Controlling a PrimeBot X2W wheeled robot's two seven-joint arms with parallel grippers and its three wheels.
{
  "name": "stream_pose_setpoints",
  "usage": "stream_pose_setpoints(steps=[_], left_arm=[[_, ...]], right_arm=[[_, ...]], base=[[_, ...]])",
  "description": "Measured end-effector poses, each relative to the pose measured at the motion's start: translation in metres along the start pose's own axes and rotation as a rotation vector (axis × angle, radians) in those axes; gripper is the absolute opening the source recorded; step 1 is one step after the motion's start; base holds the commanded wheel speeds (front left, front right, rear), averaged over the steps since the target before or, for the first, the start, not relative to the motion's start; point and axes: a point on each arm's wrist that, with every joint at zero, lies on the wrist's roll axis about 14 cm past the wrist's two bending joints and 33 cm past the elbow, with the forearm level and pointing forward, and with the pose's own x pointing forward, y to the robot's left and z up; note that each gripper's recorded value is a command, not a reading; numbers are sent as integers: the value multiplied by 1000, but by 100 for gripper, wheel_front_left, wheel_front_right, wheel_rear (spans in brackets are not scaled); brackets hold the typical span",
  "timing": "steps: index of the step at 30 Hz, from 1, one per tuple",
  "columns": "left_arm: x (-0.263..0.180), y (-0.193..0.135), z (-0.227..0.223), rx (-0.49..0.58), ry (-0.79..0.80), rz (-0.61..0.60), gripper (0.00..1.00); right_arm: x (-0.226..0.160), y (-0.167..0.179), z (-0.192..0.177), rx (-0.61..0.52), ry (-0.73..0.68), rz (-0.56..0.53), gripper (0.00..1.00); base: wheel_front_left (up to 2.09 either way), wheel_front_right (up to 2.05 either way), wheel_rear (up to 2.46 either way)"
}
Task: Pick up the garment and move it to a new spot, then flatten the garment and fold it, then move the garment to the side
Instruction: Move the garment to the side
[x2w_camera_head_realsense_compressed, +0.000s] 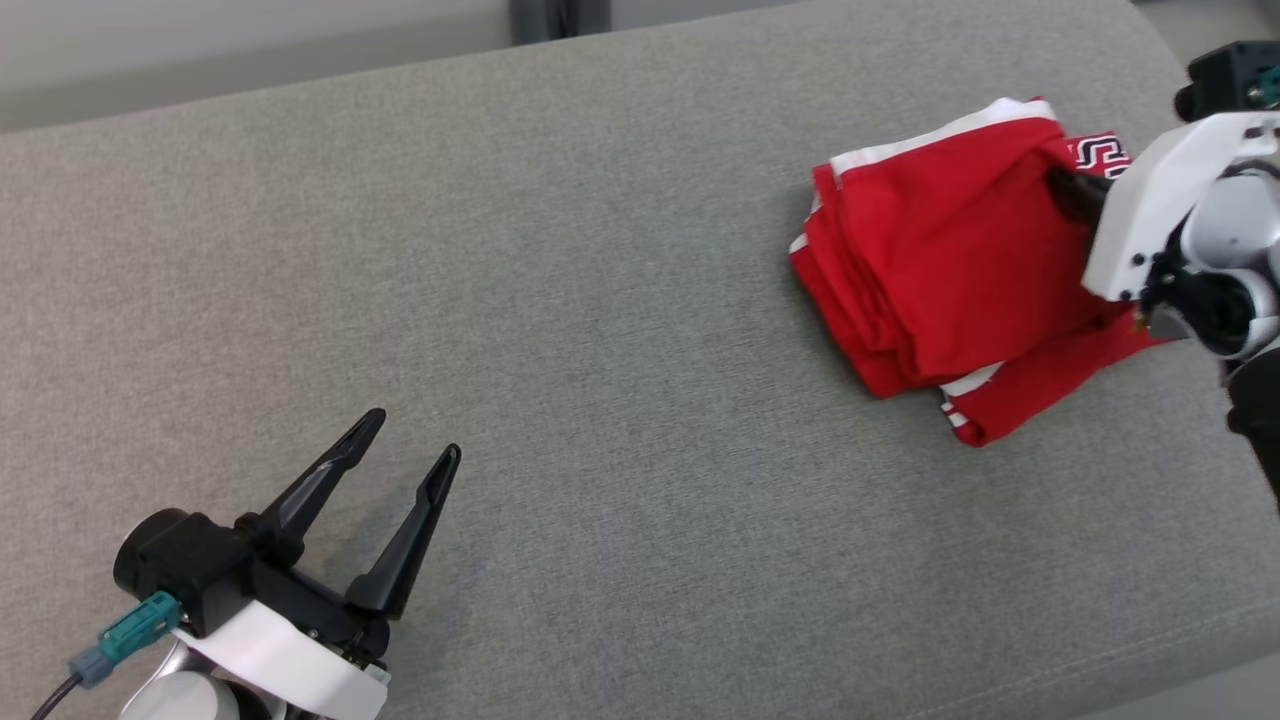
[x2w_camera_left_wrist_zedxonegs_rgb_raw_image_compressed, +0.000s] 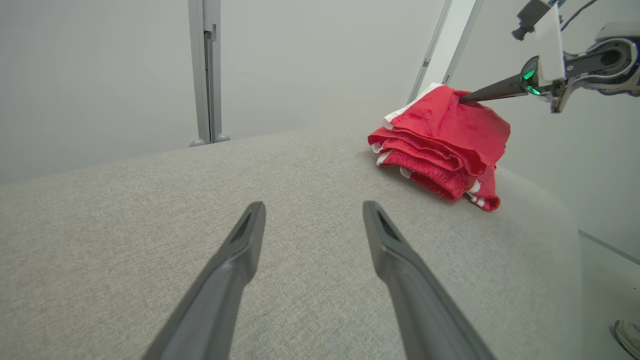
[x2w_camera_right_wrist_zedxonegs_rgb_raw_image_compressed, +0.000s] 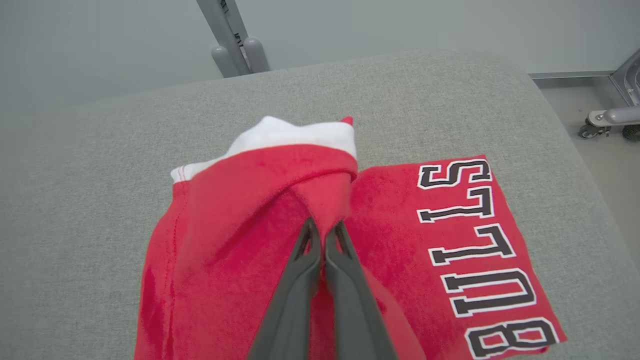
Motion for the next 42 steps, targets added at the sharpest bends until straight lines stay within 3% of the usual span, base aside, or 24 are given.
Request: stream_pose_setpoints(steps=[11,13,14,19,29,35,42], left_arm=[[-4,17,-9,-14,15,29,100],[-4,18,-8,-14,12,31,100],[-3,18,-7,-13,10,32,100],[-5,19,-6,-9,7,38,100],[-8,11,18,15,-59,66,100],[-23,18,45,44,-133,153,100],[-56,35,71,83,-199,283,100]], right_arm=[[19,-42,-5,-153,93,-181,0],[21,-41,-10,-159,105,-192,48],[22,-41,-12,-165,112,-198,100],[24,-38,-8,-160,75,-206,100],[-4,-17,42,-217,-196,-185,100],[-37,13,63,-209,-392,-107,100],[-75,43,60,-146,-573,-12,100]], base=[[0,0,0],[0,0,0],[0,0,0],[0,0,0],[0,0,0],[0,0,0],[0,0,0]])
